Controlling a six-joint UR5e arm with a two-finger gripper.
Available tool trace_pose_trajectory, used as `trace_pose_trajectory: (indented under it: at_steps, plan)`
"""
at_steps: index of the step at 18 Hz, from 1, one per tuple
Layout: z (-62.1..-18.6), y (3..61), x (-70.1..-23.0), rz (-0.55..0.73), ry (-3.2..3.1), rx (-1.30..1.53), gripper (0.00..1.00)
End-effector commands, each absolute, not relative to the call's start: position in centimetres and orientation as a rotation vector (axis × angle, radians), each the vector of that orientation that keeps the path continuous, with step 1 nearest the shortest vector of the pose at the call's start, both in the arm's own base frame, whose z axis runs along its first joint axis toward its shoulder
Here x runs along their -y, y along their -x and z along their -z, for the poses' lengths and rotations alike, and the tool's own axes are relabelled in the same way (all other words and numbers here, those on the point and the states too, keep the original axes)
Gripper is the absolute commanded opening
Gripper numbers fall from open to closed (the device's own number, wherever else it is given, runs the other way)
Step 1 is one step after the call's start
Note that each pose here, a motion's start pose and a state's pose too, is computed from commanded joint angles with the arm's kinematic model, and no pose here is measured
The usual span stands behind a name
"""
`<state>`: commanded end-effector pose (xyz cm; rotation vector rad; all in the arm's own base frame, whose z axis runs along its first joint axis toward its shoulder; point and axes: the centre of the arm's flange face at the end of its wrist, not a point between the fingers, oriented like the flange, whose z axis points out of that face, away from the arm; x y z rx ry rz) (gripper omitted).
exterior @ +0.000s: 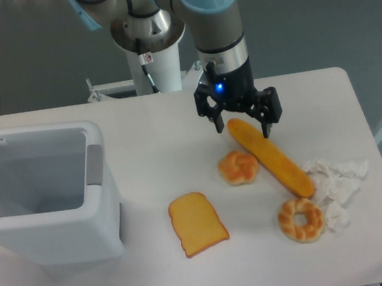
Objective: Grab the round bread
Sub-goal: 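Move the gripper over the small round bread roll and descend, then lower the open gripper around the round roll and close on it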
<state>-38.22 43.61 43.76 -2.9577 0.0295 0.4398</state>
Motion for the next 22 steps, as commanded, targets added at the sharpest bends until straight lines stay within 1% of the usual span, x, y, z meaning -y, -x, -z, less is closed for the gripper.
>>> trace_pose_trajectory:
  at_steps: [4, 8, 10, 11, 15, 22]
  plan:
    - [-41.4, 39.2, -44.6, -0.41, 2.972, -0.029, 1.0]
    - [-37.9, 39.4, -44.7, -0.338, 3.017, -0.01, 1.0]
    - [-37.6, 39.6, -44.7, -0.317, 3.016, 0.032, 1.0]
    - [-37.4, 39.5, -44.8, -0.298, 3.016, 0.035, 1.0]
    - [-33.6, 38.6, -44.3, -0.167, 3.087, 0.04, 1.0]
    - [-28.4, 38.1, -43.3, -0.039, 3.153, 0.044, 1.0]
